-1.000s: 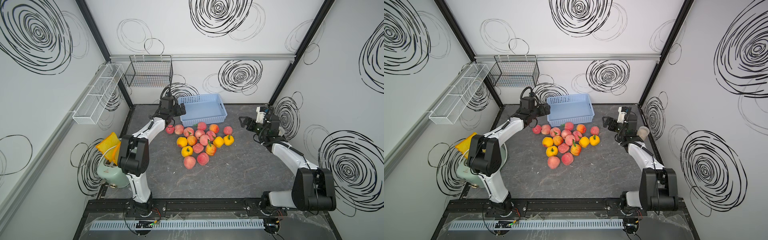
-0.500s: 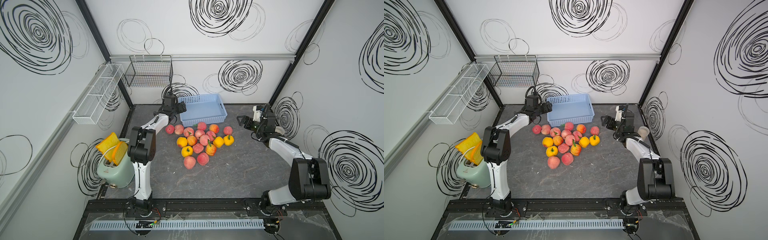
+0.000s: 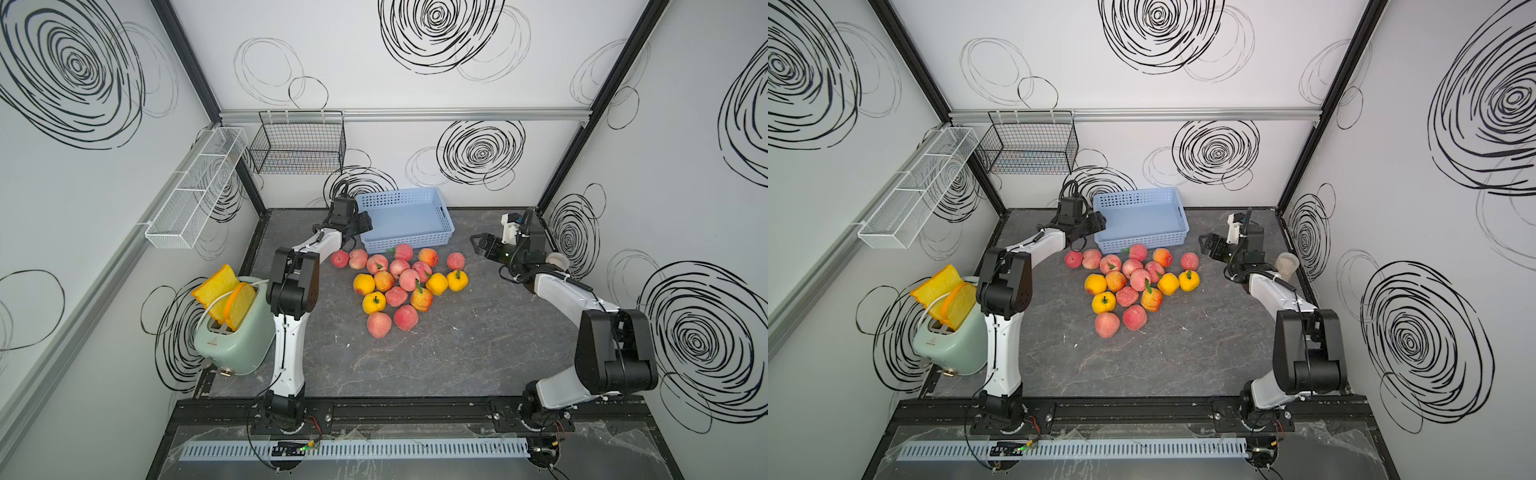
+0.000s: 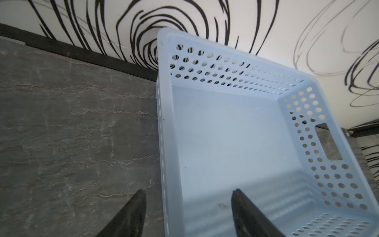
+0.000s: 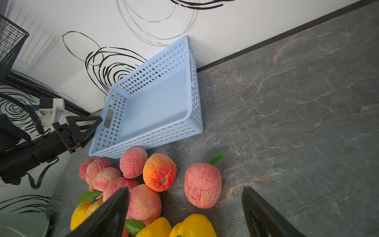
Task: Put the peaches into the basket
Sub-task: Move the basket to the center of the board.
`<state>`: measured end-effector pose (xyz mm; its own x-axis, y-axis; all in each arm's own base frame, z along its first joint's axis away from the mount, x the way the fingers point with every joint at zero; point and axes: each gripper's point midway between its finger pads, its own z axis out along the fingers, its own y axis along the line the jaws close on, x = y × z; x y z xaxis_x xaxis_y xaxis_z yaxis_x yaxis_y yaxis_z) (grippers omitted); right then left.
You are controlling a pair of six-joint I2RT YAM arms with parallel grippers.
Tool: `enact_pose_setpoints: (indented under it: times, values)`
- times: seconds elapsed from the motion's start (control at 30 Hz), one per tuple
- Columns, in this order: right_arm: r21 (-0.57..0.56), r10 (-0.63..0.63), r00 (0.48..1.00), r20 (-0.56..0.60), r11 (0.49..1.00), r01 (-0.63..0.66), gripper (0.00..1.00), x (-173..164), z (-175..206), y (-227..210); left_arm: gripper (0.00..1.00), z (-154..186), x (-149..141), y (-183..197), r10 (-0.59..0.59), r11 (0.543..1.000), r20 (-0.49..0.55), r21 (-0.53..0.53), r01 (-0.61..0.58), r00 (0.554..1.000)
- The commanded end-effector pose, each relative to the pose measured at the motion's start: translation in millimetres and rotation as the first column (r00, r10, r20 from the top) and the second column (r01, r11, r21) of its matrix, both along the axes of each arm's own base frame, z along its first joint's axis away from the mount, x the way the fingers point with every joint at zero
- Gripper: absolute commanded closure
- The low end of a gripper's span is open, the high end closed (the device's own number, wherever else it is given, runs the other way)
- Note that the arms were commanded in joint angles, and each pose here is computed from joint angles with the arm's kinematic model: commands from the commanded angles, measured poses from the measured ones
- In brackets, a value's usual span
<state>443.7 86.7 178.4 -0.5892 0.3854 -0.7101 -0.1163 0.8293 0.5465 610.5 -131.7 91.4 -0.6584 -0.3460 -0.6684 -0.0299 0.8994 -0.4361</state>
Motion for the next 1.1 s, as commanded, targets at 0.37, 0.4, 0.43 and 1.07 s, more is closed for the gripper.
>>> enact_pose_setpoints:
  times: [0.37,0.4,0.43,1.07]
  values:
    - [0.008,0.0,1.0,-0.001,1.0,0.0,0.11,3,8,3,0.78,7,5,-3,-0.065,0.998,0.028,0.022,0.065,0.997]
    - [0.007,-0.001,1.0,0.0,1.0,0.001,0.11,3,9,2,0.79,9,5,-3,-0.077,0.997,0.037,0.028,0.076,0.996]
    - [0.007,-0.001,1.0,-0.001,1.0,0.001,0.11,3,9,2,0.8,12,4,-2,-0.083,0.996,0.044,0.033,0.082,0.996]
    - [0.007,-0.007,1.0,-0.028,1.0,0.007,0.11,-2,-3,1,1.0,20,-15,6,-0.139,0.99,0.046,0.04,0.137,0.989]
